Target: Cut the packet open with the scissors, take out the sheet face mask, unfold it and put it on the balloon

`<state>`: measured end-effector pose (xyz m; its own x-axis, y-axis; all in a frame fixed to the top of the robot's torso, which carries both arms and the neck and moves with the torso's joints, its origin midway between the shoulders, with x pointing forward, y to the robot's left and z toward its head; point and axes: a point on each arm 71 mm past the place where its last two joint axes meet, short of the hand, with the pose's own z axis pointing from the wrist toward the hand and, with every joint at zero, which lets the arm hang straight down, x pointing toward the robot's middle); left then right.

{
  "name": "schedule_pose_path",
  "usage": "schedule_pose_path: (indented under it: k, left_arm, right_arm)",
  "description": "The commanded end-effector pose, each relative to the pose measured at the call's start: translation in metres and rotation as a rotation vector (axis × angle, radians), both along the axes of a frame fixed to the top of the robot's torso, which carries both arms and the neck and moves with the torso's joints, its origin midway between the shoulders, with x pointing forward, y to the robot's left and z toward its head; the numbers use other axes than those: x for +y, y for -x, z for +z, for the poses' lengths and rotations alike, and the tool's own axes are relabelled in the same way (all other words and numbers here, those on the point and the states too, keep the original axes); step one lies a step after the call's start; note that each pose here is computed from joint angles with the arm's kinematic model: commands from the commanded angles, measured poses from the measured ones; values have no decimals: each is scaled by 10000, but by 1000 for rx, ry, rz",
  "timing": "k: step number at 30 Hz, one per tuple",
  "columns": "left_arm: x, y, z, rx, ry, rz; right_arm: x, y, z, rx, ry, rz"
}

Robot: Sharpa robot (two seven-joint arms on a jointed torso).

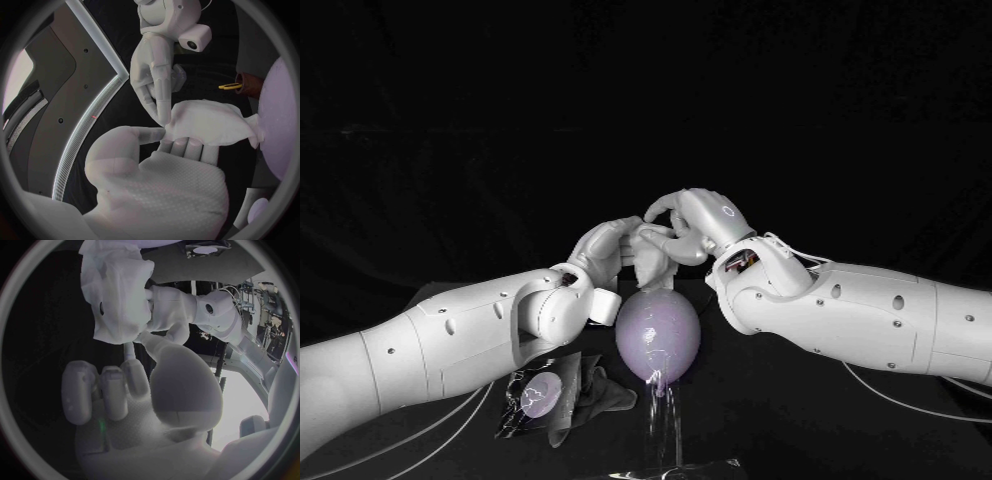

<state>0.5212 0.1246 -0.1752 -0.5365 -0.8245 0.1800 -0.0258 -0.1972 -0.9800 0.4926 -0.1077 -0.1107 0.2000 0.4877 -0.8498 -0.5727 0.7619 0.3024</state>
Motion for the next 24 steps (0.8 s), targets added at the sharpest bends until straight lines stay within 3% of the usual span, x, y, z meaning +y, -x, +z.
schedule_pose_path:
  k: [1, 24]
  left_arm:
    - [-28, 7, 25, -6, 15, -18]
    - [-60, 37, 30, -3, 15, -38]
  right_arm:
    - [18, 1, -17, -4, 41, -4]
    - [56, -7, -34, -56, 91, -18]
